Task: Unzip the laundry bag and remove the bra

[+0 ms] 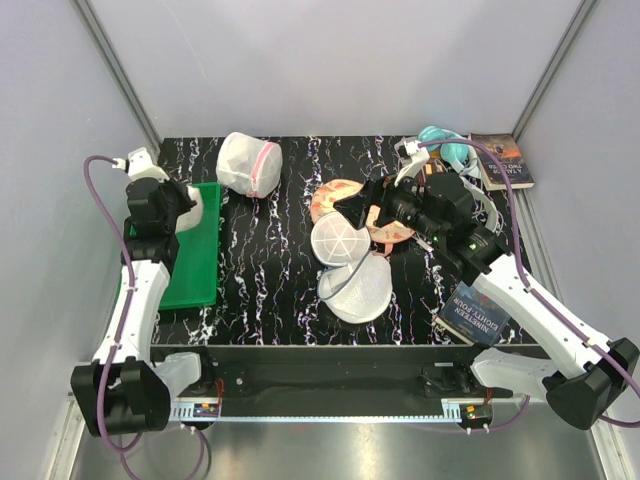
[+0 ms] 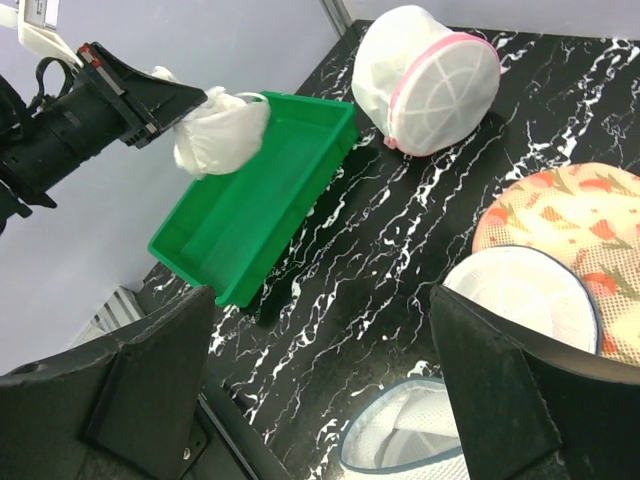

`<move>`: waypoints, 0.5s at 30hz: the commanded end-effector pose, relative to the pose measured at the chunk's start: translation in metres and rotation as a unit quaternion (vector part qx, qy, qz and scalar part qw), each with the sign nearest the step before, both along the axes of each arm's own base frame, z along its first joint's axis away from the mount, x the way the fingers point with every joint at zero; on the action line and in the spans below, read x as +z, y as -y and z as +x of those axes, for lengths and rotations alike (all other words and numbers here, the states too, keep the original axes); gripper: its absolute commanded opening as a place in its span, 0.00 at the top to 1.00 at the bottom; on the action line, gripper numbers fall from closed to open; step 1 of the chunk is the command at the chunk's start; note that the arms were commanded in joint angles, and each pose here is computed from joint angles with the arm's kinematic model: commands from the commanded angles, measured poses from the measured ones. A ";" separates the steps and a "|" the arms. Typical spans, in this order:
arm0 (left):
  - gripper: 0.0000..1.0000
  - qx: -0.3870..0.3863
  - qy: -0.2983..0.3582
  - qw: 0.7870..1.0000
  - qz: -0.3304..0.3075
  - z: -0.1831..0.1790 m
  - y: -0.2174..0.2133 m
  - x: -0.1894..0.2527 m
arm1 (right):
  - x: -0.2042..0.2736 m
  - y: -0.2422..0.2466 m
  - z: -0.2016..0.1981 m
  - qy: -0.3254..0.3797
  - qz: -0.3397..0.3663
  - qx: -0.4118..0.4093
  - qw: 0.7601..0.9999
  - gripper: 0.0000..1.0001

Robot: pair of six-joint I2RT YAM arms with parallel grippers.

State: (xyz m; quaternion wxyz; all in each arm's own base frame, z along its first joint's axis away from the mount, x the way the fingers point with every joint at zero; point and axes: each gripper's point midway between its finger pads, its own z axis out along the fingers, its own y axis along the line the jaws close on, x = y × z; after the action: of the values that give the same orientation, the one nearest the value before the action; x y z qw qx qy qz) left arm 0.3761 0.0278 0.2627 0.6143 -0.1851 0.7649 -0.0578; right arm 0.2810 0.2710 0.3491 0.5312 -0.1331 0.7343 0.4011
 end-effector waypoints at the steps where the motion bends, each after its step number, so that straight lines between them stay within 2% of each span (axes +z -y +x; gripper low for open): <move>1: 1.00 0.029 0.002 1.000 -0.006 0.009 -0.021 0.001 | 0.001 0.013 0.003 0.011 -0.007 -0.025 1.000 0.05; 8: 1.00 0.079 -0.103 0.991 -0.031 0.016 -0.048 -0.090 | -0.012 0.011 0.004 -0.004 -0.014 -0.021 1.000 0.04; 9: 0.98 0.086 -0.127 0.988 -0.036 0.016 -0.052 -0.107 | -0.014 0.010 0.004 -0.006 -0.016 -0.020 1.000 0.04; 15: 0.97 0.134 -0.137 0.980 -0.046 0.008 -0.083 -0.123 | -0.024 0.015 0.003 -0.016 -0.027 -0.027 0.999 0.04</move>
State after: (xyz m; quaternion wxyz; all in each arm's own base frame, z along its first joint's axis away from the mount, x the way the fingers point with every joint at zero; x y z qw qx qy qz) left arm 0.3812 0.0877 0.1218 0.4599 -0.2908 0.8390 -0.0030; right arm 0.2810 0.2652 0.3238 0.5120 -0.1266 0.7583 0.3831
